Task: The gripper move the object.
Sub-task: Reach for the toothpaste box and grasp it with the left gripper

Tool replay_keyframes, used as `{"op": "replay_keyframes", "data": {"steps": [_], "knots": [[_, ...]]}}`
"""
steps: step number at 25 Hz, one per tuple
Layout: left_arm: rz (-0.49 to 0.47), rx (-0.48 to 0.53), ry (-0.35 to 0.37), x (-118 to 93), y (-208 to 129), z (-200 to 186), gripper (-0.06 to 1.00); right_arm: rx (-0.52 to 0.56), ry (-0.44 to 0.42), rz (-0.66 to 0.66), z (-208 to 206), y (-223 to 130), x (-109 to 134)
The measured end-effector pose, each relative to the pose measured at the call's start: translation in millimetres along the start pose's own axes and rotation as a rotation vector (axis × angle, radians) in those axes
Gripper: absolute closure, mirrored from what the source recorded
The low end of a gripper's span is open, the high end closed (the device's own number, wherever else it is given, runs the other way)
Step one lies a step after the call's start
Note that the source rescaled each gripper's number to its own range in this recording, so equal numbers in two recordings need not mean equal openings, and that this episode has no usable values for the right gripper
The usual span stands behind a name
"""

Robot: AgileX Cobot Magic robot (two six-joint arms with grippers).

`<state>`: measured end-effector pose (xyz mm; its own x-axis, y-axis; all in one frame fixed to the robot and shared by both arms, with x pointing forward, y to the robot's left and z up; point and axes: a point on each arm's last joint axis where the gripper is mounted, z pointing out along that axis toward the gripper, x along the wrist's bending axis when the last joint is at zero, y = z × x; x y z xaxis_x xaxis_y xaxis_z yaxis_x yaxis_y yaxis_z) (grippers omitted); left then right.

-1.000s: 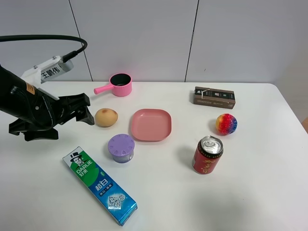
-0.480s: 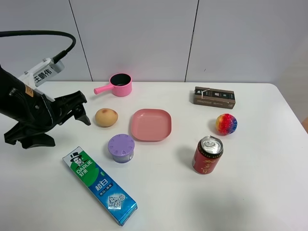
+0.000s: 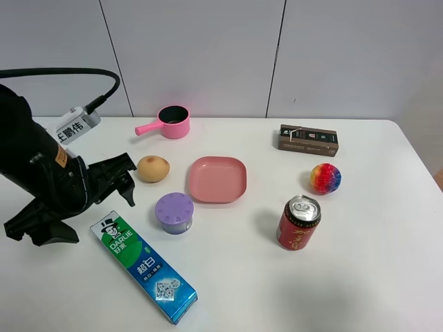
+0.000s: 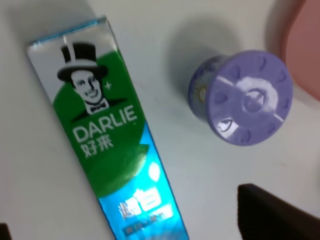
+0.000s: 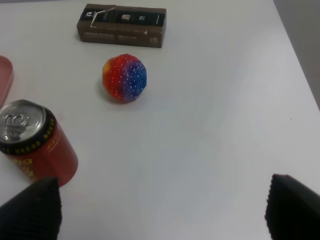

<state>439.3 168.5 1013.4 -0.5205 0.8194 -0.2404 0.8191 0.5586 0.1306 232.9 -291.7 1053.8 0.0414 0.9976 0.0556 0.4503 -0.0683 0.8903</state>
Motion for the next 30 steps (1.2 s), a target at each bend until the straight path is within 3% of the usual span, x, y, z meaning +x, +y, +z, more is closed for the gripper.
{"op": "replay_keyframes", "data": {"steps": [6, 13, 25, 30], "knots": [[-0.042, 0.028, 0.087, -7, -6, 24, 0.25, 0.0, 0.0, 0.0, 0, 0, 0], [-0.042, 0.01, 0.037, -16, -2, 39, 0.25, 0.0, 0.0, 0.0, 0, 0, 0], [-0.09, 0.038, 0.112, -17, -4, 63, 0.25, 0.0, 0.0, 0.0, 0, 0, 0], [-0.089, 0.034, 0.105, -21, -2, 76, 0.25, 0.0, 0.0, 0.0, 0, 0, 0]]}}
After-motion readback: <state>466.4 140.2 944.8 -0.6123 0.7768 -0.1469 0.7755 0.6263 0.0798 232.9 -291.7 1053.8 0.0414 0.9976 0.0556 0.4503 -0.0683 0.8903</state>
